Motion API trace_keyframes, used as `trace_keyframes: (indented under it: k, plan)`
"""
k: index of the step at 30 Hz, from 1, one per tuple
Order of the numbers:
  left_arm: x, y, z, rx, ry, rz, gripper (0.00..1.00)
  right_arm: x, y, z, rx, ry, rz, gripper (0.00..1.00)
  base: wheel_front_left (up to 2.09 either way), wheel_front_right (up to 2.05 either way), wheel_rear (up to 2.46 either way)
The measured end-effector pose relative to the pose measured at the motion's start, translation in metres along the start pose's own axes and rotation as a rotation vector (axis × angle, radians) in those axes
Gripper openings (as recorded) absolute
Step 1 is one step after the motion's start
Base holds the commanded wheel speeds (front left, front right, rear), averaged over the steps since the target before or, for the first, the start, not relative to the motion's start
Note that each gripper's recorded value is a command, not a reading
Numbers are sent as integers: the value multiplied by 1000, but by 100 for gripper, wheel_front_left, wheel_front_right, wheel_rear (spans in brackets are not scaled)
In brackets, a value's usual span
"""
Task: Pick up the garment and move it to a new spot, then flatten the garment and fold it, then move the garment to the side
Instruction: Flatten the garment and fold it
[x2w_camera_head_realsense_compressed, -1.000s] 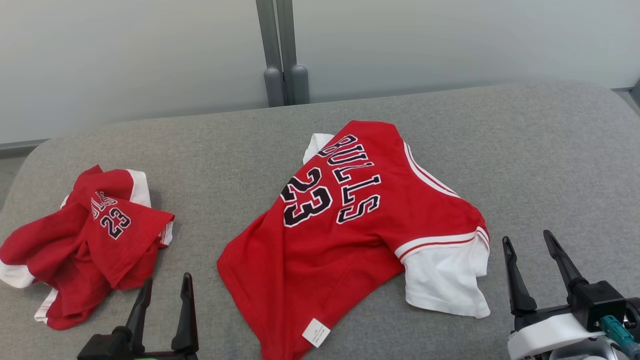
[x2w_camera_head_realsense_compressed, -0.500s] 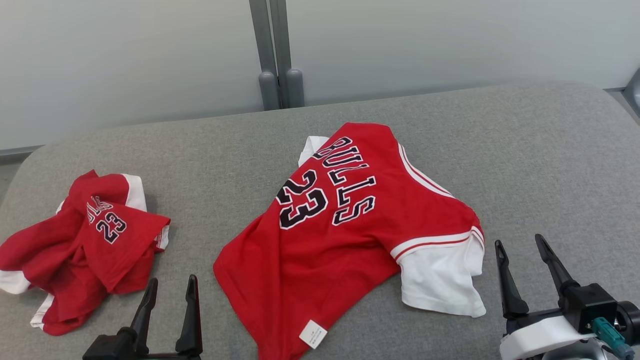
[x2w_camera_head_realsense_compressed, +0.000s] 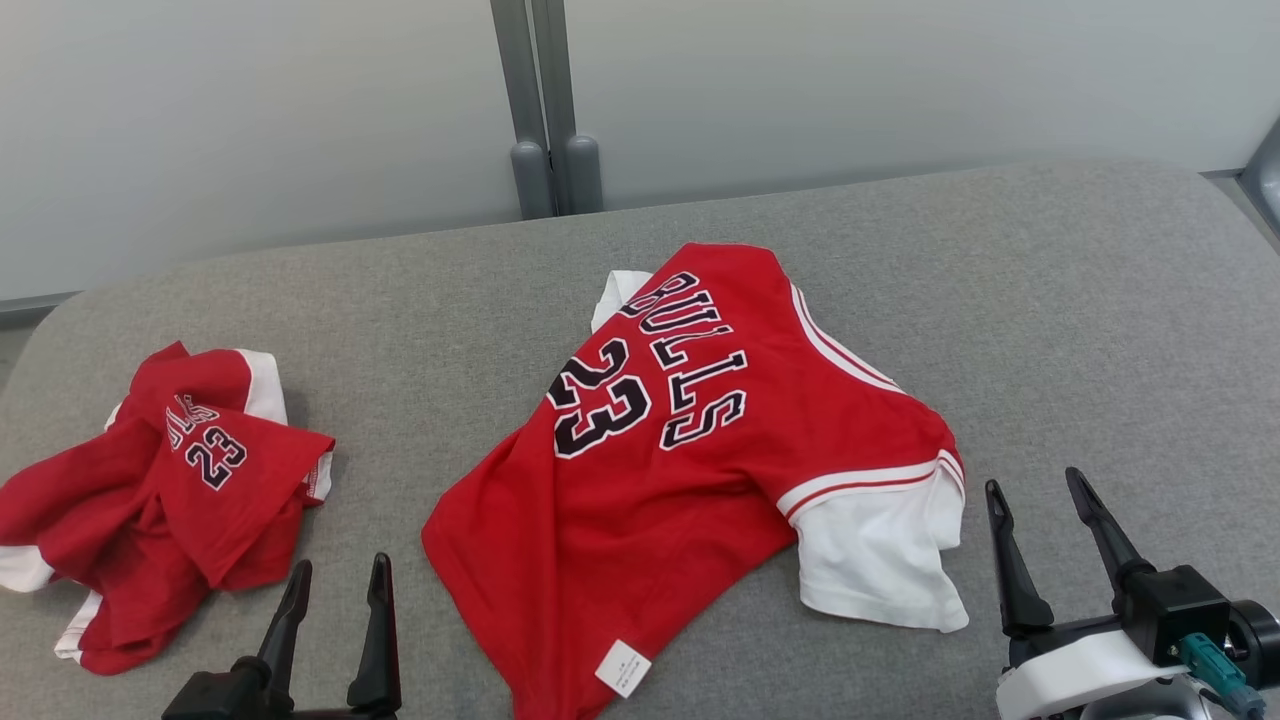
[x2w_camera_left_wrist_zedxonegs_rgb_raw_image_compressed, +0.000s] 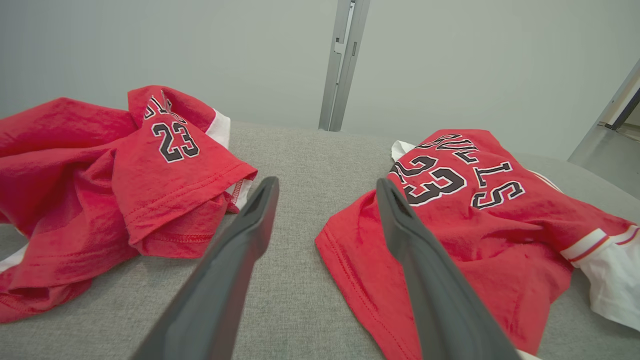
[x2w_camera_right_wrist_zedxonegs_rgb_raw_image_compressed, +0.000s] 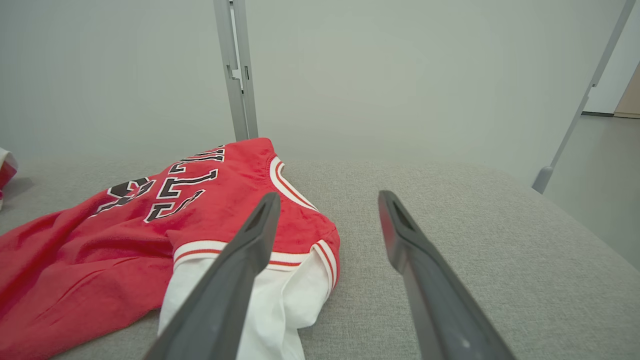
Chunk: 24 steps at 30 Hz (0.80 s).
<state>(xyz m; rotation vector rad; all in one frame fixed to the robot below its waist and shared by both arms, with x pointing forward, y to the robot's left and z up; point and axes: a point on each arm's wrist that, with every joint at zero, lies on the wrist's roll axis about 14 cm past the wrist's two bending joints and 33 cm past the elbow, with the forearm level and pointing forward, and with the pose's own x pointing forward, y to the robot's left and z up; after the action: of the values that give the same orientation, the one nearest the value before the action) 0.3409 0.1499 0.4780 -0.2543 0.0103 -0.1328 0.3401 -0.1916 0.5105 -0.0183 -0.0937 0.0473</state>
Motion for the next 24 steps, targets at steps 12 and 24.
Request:
trace_keyframes:
  k: [12,24]
  plan:
    - [-3,-5,-14,-5,45,-20,100,5,7,10,-8,-33,24,100,0,0,0]
    - [-51,-85,-111,-83,490,-324,100,-24,22,-102,-12,355,106,100,0,0,0]
